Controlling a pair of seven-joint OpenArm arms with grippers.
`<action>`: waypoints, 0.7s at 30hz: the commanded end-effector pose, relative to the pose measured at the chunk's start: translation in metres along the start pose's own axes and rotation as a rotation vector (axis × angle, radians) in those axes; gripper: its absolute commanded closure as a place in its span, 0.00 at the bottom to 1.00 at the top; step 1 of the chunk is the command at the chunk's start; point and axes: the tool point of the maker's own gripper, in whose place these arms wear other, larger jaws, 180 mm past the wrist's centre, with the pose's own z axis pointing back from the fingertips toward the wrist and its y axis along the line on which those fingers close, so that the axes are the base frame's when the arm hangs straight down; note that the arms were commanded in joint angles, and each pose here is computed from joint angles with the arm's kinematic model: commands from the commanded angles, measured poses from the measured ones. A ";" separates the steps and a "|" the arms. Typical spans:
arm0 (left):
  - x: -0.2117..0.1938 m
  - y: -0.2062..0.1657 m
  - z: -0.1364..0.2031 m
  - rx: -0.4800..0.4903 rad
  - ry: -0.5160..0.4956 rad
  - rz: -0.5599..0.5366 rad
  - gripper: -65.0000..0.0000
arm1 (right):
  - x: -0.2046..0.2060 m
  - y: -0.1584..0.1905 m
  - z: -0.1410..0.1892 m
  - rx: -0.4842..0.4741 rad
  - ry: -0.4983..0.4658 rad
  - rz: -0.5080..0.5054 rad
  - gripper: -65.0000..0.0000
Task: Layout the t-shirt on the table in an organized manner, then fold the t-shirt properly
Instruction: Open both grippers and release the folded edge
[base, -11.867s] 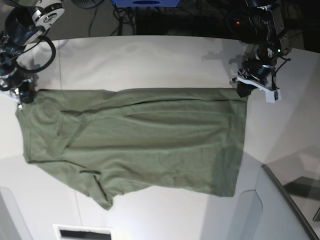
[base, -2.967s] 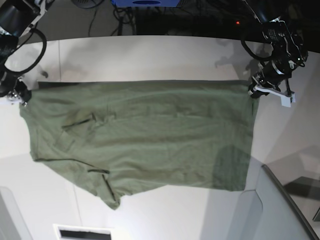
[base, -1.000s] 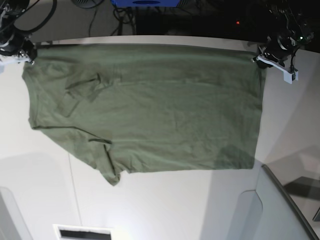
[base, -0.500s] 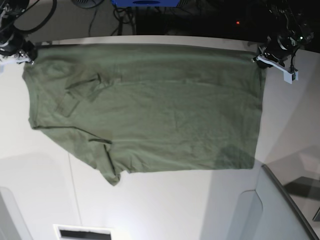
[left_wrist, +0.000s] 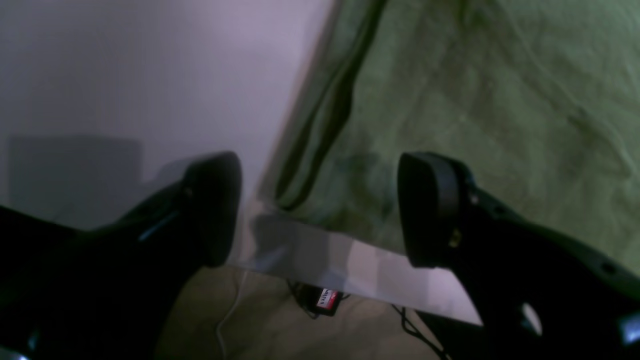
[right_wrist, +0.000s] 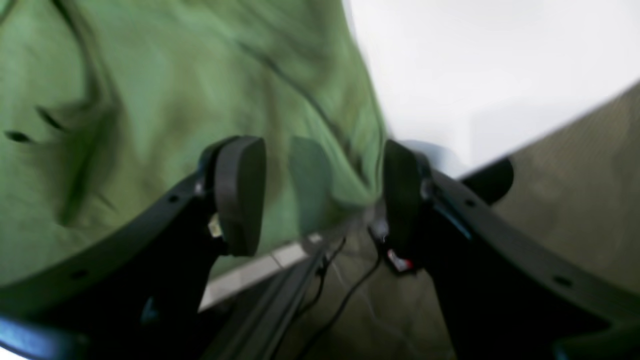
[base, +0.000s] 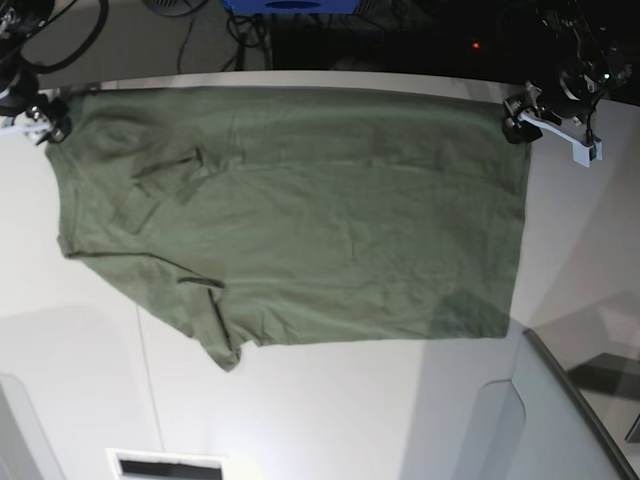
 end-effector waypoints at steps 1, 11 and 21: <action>0.010 0.012 0.006 0.025 -0.023 -0.012 0.27 | 0.015 0.001 0.007 0.004 -0.046 0.015 0.46; 0.049 0.091 0.050 0.224 -0.189 0.173 0.27 | 0.053 -0.028 0.029 -0.061 -0.161 -0.029 0.46; 0.127 -0.006 0.073 0.008 -0.332 -0.303 0.72 | 0.104 0.050 0.004 0.067 -0.149 0.231 0.46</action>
